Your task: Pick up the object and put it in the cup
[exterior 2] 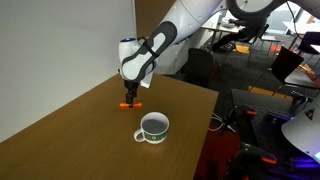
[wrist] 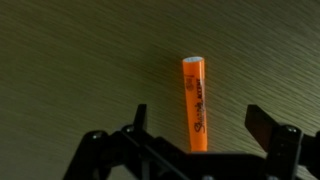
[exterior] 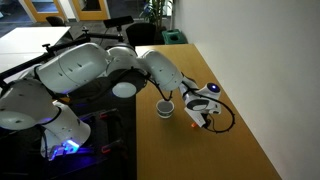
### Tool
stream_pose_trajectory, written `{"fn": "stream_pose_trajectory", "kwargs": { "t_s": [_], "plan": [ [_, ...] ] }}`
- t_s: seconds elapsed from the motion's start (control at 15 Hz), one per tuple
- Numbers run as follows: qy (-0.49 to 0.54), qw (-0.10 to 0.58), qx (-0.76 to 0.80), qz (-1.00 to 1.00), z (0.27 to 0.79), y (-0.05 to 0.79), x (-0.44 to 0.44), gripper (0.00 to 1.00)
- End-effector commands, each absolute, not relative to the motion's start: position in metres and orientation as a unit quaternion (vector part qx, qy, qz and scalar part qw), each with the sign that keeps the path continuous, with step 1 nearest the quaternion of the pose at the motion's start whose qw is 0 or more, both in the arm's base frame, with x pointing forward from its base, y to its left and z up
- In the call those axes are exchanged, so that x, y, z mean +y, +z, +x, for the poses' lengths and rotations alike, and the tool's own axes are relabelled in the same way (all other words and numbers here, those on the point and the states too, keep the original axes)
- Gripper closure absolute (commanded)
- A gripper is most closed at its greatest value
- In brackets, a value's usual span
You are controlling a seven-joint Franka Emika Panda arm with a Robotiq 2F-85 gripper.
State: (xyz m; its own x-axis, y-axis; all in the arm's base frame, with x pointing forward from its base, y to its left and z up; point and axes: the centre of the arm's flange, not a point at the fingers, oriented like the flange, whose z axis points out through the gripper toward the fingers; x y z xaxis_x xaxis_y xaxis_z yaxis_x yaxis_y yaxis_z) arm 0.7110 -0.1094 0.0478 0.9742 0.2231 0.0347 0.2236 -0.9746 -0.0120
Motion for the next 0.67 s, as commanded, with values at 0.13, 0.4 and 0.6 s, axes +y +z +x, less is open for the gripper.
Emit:
{"fn": "stream_pose_trajectory", "kwargs": {
  "t_s": [0.13, 0.4, 0.6],
  "plan": [
    [-0.016, 0.000, -0.138, -0.990, 0.7218, 0.0422, -0.1001, 0.26],
    [-0.017, -0.001, -0.141, -0.990, 0.7233, 0.0419, -0.0987, 0.57],
    [-0.019, -0.002, -0.139, -0.990, 0.7243, 0.0427, -0.1000, 0.80]
  ]
}}
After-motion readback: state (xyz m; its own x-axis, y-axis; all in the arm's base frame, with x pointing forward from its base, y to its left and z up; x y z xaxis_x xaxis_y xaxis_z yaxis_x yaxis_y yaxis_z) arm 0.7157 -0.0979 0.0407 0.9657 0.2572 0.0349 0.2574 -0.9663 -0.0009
